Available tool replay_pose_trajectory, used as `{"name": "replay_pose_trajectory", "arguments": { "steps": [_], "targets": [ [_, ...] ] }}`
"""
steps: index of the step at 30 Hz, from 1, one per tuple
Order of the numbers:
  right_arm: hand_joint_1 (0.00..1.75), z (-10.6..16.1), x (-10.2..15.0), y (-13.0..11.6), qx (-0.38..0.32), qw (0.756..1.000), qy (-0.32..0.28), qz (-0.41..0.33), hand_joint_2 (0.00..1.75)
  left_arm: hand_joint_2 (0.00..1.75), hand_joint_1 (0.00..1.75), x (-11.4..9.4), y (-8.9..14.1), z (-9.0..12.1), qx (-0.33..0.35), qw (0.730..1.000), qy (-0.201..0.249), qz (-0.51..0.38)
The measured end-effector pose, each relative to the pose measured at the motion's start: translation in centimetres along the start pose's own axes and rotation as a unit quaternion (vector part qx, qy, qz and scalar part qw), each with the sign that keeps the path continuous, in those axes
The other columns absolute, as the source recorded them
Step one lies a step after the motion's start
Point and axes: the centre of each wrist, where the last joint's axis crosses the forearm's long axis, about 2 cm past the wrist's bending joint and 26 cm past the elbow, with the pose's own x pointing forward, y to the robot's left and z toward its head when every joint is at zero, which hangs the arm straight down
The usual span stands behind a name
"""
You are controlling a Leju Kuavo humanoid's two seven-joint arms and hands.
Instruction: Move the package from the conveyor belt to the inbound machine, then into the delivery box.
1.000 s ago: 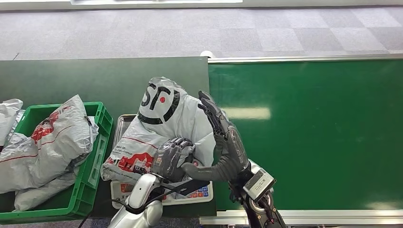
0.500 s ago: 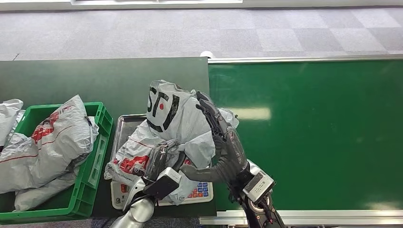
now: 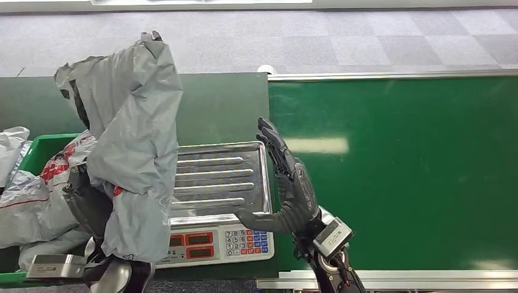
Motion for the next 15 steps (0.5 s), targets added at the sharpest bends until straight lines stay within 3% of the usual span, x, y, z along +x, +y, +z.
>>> {"name": "replay_pose_trajectory", "arguments": {
  "steps": [3, 6, 10, 15],
  "targets": [
    [0.0, 0.1, -0.1, 0.0, -0.001, 1.0, 0.003, -0.001, 1.75, 1.75, 1.71, 1.0, 0.6, -0.8, 0.019, 0.999, -0.026, -0.016],
    [0.0, 0.5, -0.5, 0.0, -0.01, 1.0, 0.013, 0.0, 1.75, 1.75, 1.69, 2.6, 1.6, -2.2, 0.085, 0.99, -0.078, -0.086],
    [0.0, 1.7, -1.5, -0.2, -0.03, 0.998, 0.05, 0.004, 1.75, 1.75, 1.64, 5.2, 4.1, -4.4, 0.155, 0.96, -0.161, -0.17],
    [0.0, 4.1, -2.5, -0.3, -0.052, 0.994, 0.094, 0.009, 1.75, 1.75, 1.37, 7.7, 7.1, -5.9, 0.187, 0.911, -0.233, -0.286]
  ]
}}
